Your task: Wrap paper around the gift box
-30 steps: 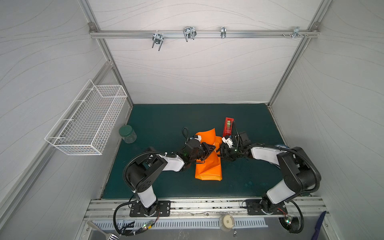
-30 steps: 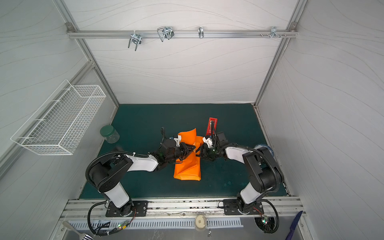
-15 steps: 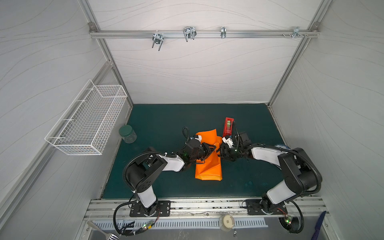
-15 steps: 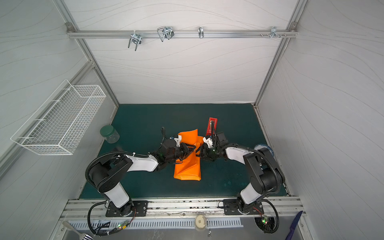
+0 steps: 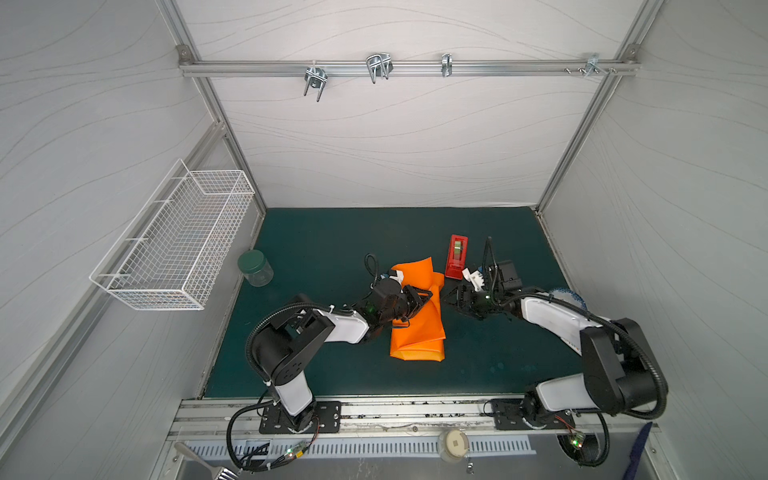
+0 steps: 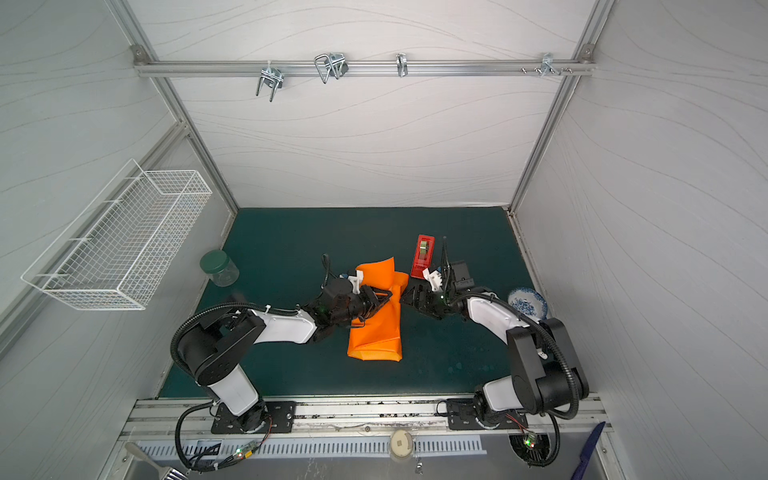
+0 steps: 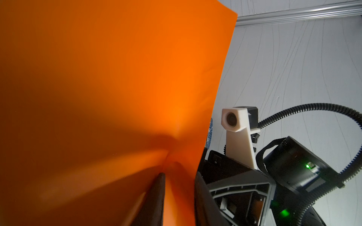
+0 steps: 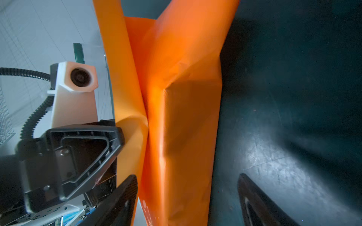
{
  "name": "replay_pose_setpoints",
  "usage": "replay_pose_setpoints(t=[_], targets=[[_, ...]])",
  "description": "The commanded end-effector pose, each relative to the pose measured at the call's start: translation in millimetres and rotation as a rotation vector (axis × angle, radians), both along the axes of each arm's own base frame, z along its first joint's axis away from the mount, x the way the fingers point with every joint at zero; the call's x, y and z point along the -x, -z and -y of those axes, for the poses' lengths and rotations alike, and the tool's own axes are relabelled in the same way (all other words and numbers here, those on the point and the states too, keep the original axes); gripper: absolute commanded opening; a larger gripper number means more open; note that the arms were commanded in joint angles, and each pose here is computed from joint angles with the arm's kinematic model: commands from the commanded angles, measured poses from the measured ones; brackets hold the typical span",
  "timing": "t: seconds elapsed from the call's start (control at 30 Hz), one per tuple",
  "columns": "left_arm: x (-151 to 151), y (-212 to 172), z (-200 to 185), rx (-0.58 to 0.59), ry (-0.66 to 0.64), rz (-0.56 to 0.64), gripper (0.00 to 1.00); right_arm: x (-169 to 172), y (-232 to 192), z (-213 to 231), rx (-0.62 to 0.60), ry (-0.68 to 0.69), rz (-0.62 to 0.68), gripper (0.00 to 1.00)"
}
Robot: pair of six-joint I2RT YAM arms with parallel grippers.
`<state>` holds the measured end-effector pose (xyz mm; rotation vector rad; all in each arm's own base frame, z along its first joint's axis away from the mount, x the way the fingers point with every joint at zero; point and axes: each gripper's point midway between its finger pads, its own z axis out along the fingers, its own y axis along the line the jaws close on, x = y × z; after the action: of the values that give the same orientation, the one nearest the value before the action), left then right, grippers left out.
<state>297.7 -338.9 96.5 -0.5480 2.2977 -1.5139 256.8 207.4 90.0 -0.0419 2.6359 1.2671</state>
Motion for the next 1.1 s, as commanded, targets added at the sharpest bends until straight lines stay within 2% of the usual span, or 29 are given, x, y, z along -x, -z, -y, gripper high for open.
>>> replay_pose_setpoints(t=[0.0, 0.43, 0.77, 0.97, 1.07], targets=[[33.3, 79.9, -27.2, -0.210, 0.014, -0.199, 0.30, 8.8, -3.4, 2.4, -0.019, 0.005, 0.005, 0.81], [33.4, 78.0, -24.7, -0.218, 0.031, -0.194, 0.37, 28.7, -0.2, -21.4, -0.037, -0.084, 0.059, 0.86], [31.8, 74.7, -23.5, -0.217, 0.036, -0.187, 0.38, 13.6, 20.9, -29.7, -0.015, -0.078, 0.008, 0.80], [22.9, 55.2, -18.7, -0.217, 0.056, -0.137, 0.39, 24.5, 49.4, -18.2, 0.047, -0.062, -0.059, 0.76], [19.6, 41.0, -20.3, -0.256, 0.083, -0.104, 0.41, 30.8, 60.0, -12.7, 0.064, -0.054, -0.084, 0.74]])
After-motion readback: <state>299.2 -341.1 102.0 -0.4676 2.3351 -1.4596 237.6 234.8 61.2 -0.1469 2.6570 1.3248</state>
